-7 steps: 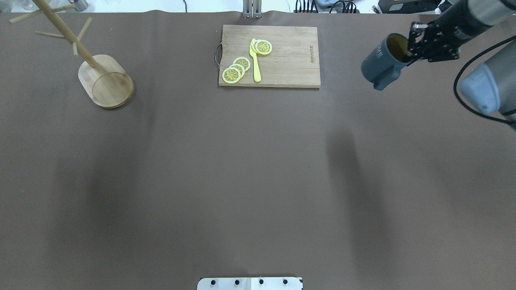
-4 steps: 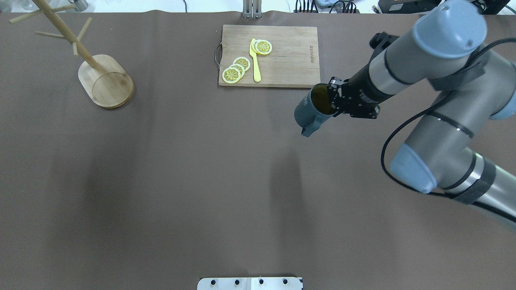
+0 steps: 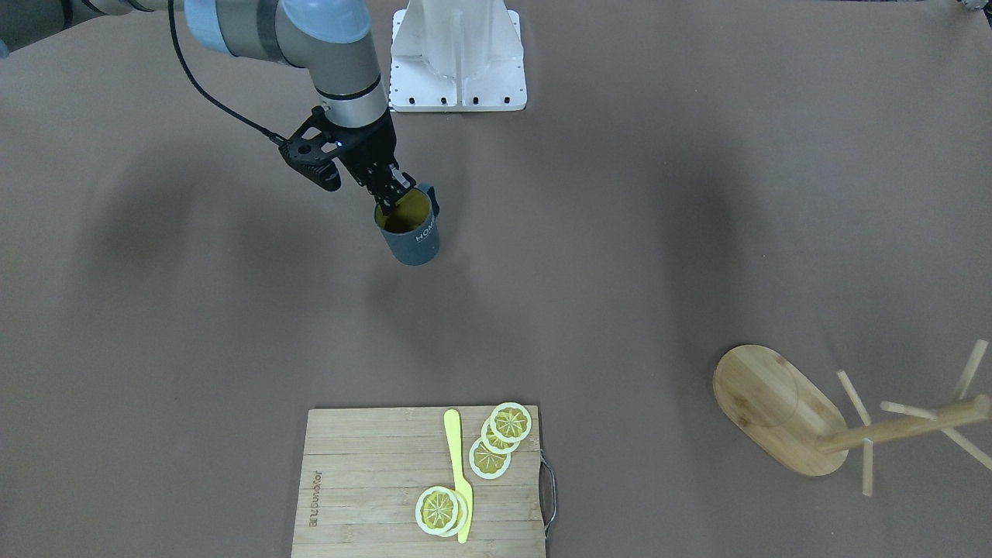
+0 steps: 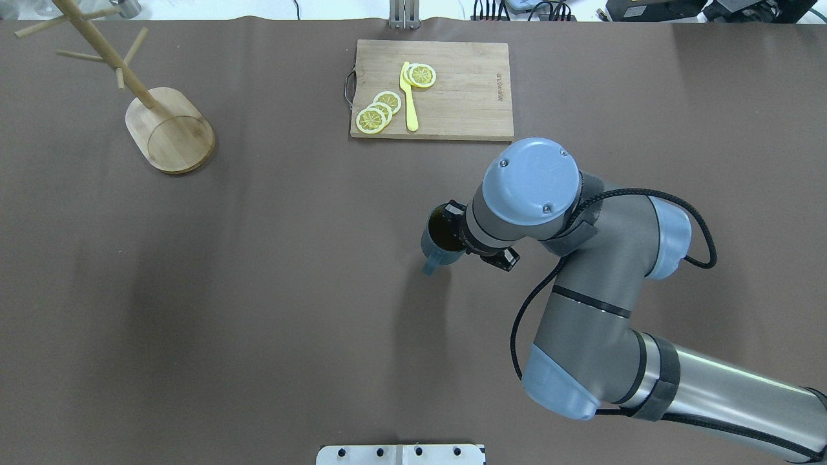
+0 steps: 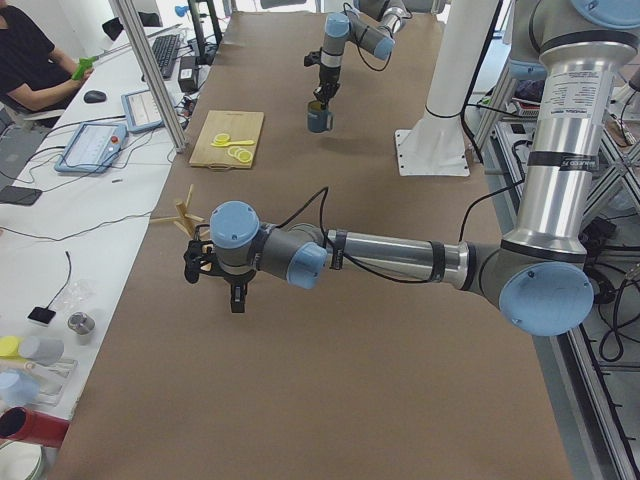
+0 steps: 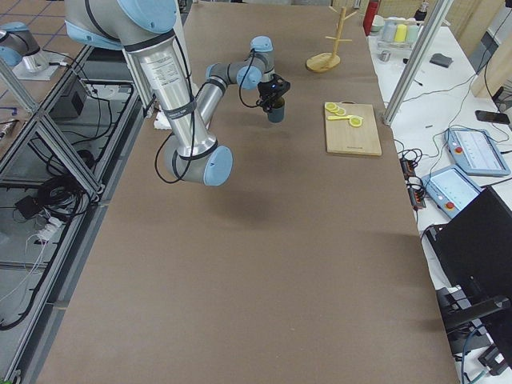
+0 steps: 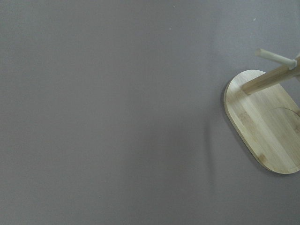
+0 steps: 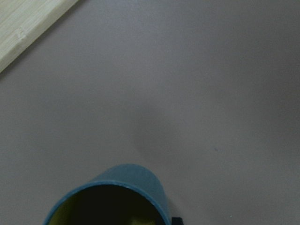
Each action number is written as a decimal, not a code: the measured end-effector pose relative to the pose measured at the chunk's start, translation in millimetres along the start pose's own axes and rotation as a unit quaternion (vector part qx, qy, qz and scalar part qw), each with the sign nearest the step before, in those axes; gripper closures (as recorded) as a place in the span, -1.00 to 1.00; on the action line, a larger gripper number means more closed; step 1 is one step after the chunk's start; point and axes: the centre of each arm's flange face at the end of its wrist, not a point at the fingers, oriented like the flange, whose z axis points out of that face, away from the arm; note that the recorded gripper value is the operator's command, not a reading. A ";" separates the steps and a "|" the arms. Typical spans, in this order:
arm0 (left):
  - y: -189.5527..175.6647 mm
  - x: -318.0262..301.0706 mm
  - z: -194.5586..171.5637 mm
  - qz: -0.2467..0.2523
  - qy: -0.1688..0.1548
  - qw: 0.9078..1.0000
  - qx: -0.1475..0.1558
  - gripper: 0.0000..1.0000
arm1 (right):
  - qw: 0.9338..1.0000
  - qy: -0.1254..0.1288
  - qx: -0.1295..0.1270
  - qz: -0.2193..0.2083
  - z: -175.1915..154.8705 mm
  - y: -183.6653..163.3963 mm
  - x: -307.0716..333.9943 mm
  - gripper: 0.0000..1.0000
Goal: Hang cup on storage rack
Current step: 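Carry the blue mug with the right gripper toward the table center and set it down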
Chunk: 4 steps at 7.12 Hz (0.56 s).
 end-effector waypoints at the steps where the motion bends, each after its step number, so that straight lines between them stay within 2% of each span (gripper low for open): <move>1: 0.6 -0.6 0.6 -0.001 0.001 1.000 -0.001 -0.96 | 1.000 0.003 0.000 0.023 6.6 11.4 -12.8 1.00; 4: 1.0 -2.8 2.3 -0.003 0.002 1.000 -0.003 -0.96 | 0.997 0.004 -0.007 0.081 16.3 34.8 -38.4 1.00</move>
